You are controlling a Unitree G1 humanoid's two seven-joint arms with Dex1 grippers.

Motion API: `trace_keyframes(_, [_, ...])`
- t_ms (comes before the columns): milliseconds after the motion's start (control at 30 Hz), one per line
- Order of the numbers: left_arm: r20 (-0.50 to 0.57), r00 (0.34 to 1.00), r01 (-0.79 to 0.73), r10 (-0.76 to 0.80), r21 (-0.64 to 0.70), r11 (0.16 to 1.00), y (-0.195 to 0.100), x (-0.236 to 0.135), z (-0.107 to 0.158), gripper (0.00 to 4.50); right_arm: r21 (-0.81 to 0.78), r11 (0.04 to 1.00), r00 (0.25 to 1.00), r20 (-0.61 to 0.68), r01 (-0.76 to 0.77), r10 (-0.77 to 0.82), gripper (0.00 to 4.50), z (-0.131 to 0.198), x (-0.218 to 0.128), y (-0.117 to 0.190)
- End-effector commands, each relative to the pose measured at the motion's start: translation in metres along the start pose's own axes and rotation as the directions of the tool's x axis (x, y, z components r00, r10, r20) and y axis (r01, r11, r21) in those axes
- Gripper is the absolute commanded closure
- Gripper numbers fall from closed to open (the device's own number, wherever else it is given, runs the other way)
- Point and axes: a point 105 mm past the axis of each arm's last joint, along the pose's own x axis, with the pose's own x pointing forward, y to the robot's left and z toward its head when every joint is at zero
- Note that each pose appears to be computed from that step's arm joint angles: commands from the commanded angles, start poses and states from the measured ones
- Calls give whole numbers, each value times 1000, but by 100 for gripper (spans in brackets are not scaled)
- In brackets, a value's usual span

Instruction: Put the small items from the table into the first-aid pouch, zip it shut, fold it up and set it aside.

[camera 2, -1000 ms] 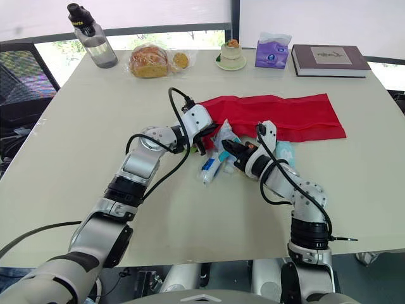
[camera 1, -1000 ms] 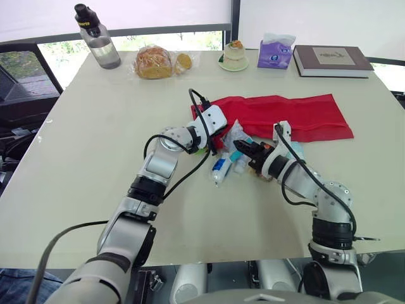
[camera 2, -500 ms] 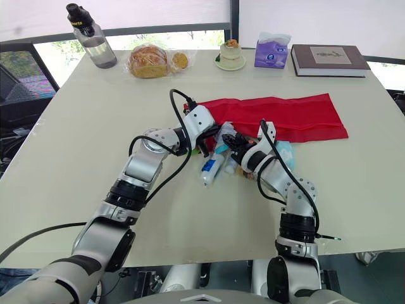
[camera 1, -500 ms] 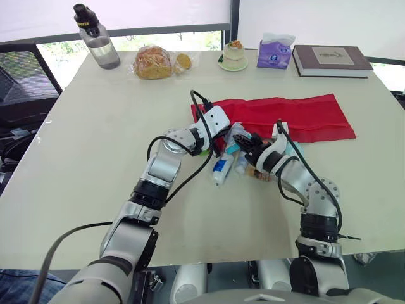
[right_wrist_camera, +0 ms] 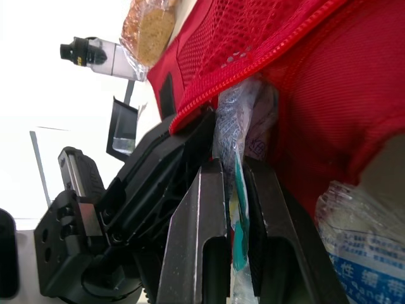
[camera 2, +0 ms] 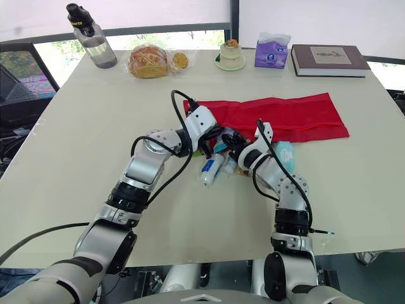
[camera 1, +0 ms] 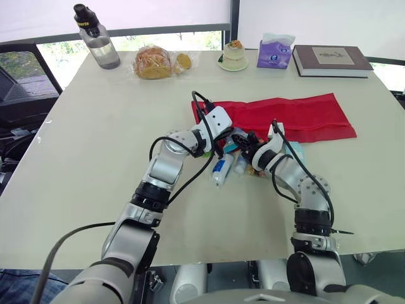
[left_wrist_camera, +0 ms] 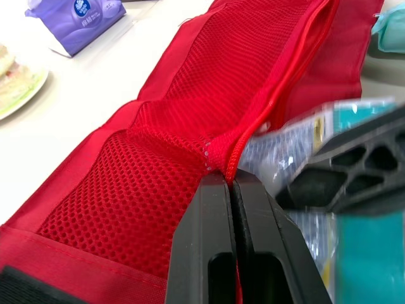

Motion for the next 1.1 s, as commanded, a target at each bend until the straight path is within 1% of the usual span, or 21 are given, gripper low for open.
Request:
trace_keyframes(33, [78, 997, 14, -16, 24, 1000, -5, -4, 22, 448, 8, 997, 997, 23, -80, 80, 450, 1, 12, 26])
trace_keyframes(167, [71, 997, 28, -29, 15, 999, -12, -6, 19, 448, 33, 996, 993, 82, -84, 82, 450, 11, 18, 28])
trace_keyframes(300, [70, 997, 32, -32, 10, 999, -13, -6, 19, 448, 23, 996, 993, 82, -85, 82, 450, 9, 24, 31])
trace_keyframes(433, [56, 998, 16, -16, 5, 1000, -7, -9, 13, 448, 4, 997, 994, 74, -83, 82, 450, 6, 26, 33])
trace_keyframes(467, [53, 999, 12, -12, 5, 1000, -5, -10, 11, 450, 0, 996, 994, 73, -84, 83, 365, 6, 26, 33])
trace_keyframes(533, [45, 999, -3, 3, 4, 1000, 0, -11, 9, 450, -4, 994, 993, 55, -106, 106, 281, 4, 23, 36])
trace_keyframes(667, [33, 999, -43, 43, -2, 999, 13, -14, 4, 450, -40, 991, 992, 28, -126, 127, 87, 3, 15, 40])
trace_keyframes(833, [47, 997, -60, 64, -70, 996, 25, -15, 0, 450, -122, 988, 995, 4, -97, 99, 87, 4, 5, 34])
trace_keyframes(1000, [71, 997, 3, 7, -140, 990, 22, -17, -3, 450, -171, 981, 996, 2, -89, 91, 87, 7, -3, 35])
trace_keyframes(1100, [82, 997, 17, -2, -177, 984, 26, -19, -5, 450, -225, 971, 997, -2, -81, 83, 87, 8, -7, 34])
